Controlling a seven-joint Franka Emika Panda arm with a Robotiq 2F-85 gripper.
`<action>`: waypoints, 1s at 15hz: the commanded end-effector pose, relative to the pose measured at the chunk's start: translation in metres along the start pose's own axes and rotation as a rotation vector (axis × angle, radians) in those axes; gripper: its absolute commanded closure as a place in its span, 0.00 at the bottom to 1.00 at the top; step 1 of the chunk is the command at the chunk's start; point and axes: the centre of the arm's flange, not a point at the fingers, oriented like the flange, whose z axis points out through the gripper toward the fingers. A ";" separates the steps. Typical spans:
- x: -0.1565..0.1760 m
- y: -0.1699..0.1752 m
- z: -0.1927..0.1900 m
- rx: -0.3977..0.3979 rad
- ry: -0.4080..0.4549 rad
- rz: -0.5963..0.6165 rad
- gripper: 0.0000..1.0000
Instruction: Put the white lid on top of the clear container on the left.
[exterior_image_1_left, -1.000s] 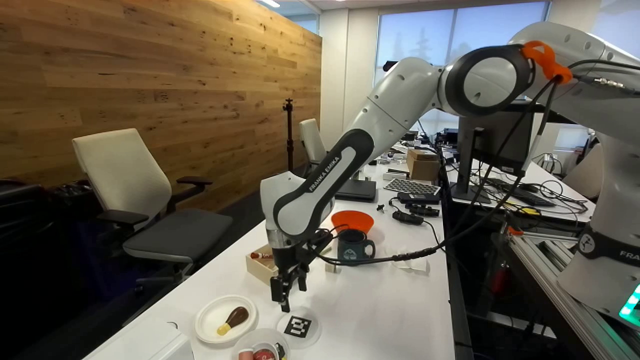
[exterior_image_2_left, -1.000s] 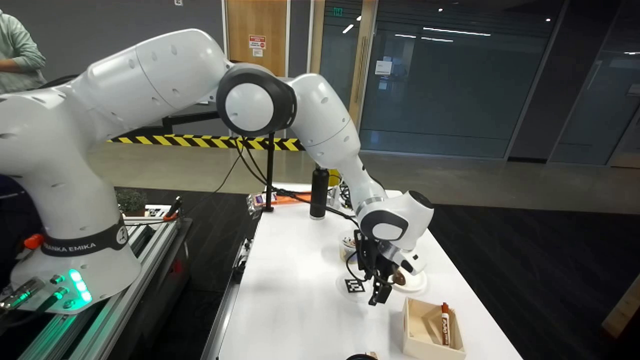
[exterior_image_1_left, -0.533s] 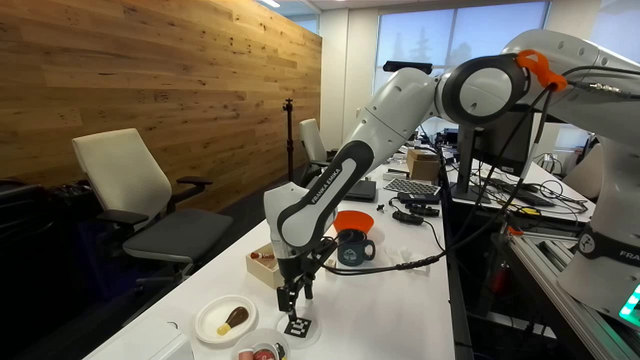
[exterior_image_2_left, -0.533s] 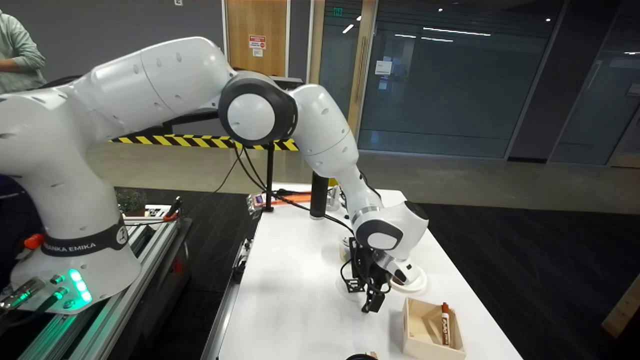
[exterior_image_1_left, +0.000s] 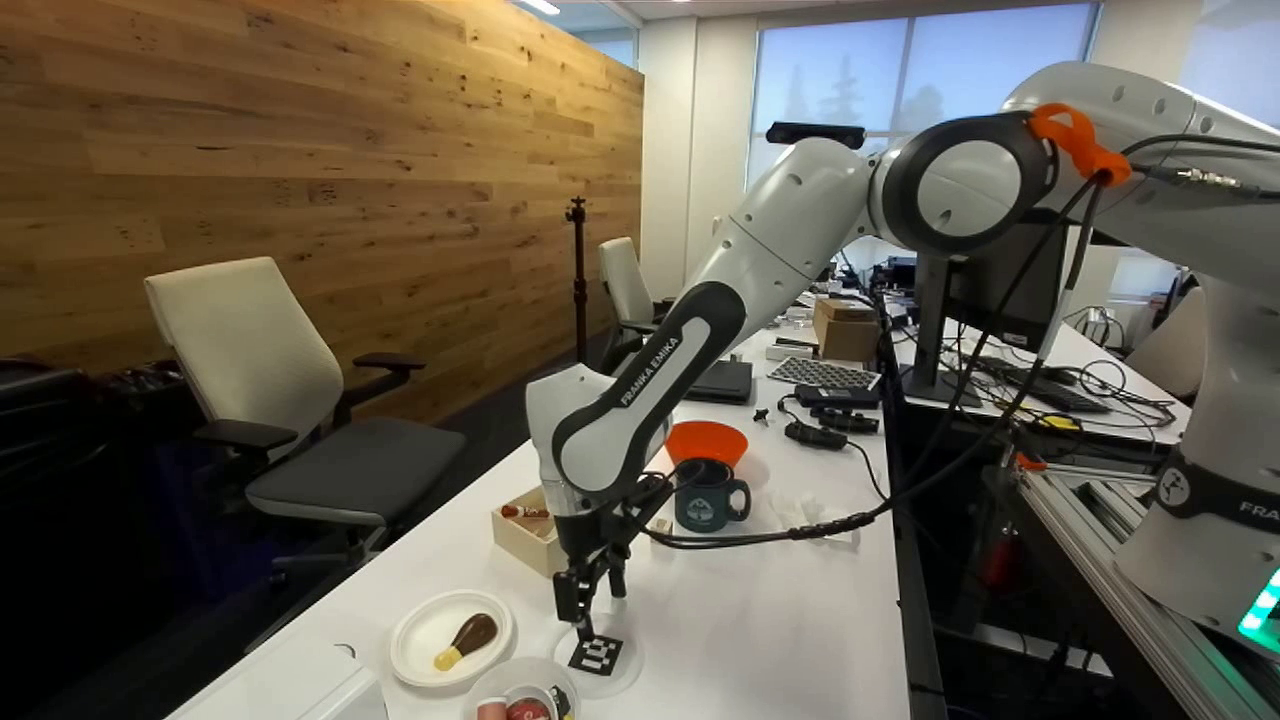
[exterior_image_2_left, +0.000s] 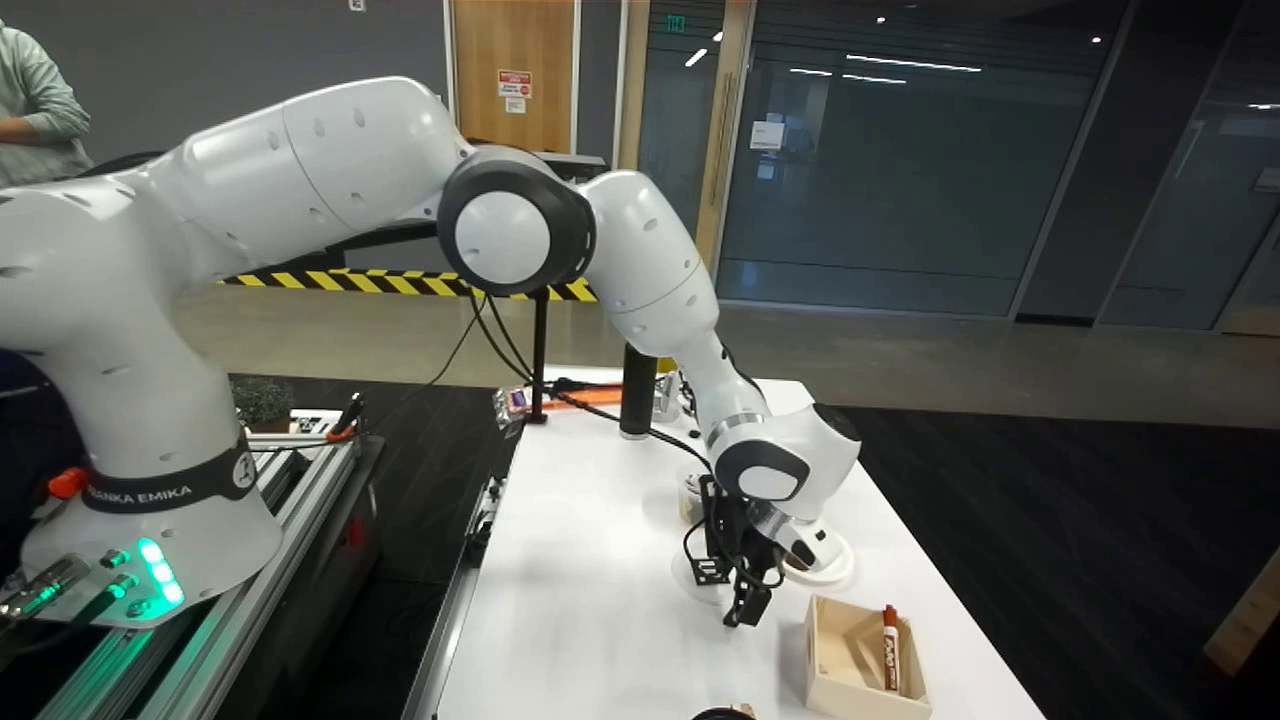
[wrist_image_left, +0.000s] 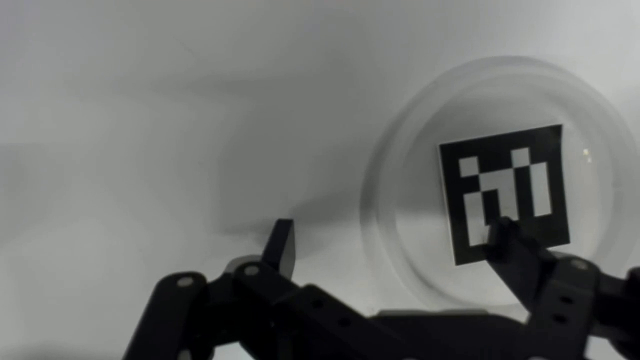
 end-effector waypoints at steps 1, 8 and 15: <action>-0.008 -0.024 -0.003 0.004 -0.002 0.021 0.00; -0.018 -0.065 -0.016 0.020 0.035 0.037 0.41; -0.006 -0.044 -0.015 0.013 0.039 0.059 0.00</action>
